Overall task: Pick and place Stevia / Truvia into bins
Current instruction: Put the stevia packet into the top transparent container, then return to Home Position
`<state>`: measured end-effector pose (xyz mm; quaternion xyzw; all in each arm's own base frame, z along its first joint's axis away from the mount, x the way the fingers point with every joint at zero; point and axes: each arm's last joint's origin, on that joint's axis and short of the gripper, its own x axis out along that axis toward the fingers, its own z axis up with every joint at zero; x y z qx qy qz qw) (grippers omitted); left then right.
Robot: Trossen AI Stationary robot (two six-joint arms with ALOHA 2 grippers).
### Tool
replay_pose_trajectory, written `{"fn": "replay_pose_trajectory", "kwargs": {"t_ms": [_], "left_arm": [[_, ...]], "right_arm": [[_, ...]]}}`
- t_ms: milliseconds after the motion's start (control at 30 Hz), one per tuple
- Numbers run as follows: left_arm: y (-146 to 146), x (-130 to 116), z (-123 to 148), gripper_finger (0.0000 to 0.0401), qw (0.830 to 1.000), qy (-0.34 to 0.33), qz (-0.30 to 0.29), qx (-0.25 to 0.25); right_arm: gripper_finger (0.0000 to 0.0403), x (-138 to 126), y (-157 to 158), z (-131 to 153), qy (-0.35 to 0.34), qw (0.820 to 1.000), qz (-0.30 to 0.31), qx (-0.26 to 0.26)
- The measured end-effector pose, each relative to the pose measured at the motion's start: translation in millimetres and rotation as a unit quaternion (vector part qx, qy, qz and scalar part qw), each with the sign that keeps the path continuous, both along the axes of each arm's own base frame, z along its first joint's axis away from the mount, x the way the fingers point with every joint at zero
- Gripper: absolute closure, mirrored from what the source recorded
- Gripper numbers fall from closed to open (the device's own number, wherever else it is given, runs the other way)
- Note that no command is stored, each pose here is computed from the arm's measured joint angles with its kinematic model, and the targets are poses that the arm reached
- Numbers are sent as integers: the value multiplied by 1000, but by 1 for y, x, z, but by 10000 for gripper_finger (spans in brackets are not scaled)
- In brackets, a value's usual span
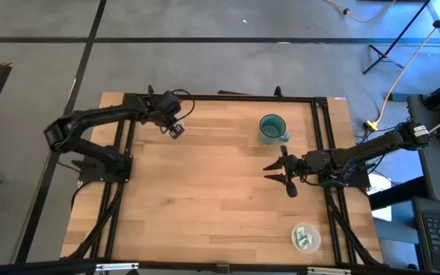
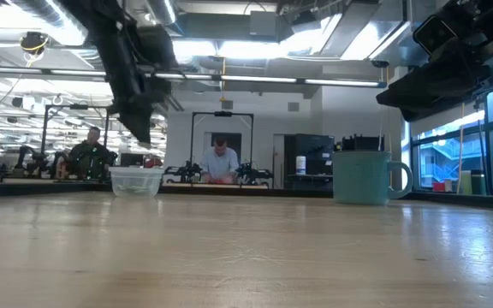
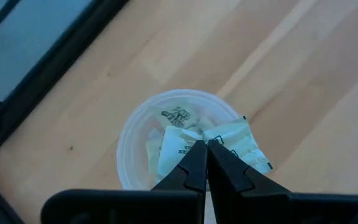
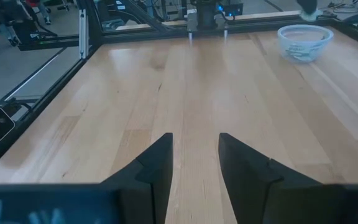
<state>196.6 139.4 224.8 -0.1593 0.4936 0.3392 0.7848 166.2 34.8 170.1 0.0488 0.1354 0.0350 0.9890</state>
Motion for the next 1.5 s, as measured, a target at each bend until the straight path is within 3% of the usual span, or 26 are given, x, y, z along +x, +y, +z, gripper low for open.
{"fn": "replay_pose_trajectory", "kwargs": {"t_ms": [333, 533, 800, 1000, 1167, 1300, 1500], "left_arm": [[16, 12, -38, 398, 997, 59, 4, -45], [22, 10, -40, 392, 997, 58, 14, -47], [17, 3, -29, 343, 998, 53, 15, -43], [3, -5, 3, 319, 1000, -13, 14, -9], [-25, -21, 45, 319, 992, -122, -17, 12], [-56, -40, 75, 323, 976, -204, -53, 45], [-97, -63, 96, 333, 938, -324, -96, 71]], "right_arm": [[270, 0, 0, 0, 0, 1000, 0, 0], [270, 0, 0, 0, 0, 1000, 0, 0], [270, 0, 0, 0, 0, 1000, 0, 2], [270, 0, 0, 0, 0, 1000, 0, 2], [270, 0, 0, 0, -2, 1000, -1, 6], [270, -3, -1, 9, -29, 998, -12, 61], [270, -17, -4, 17, -36, 996, -16, 75]]}}
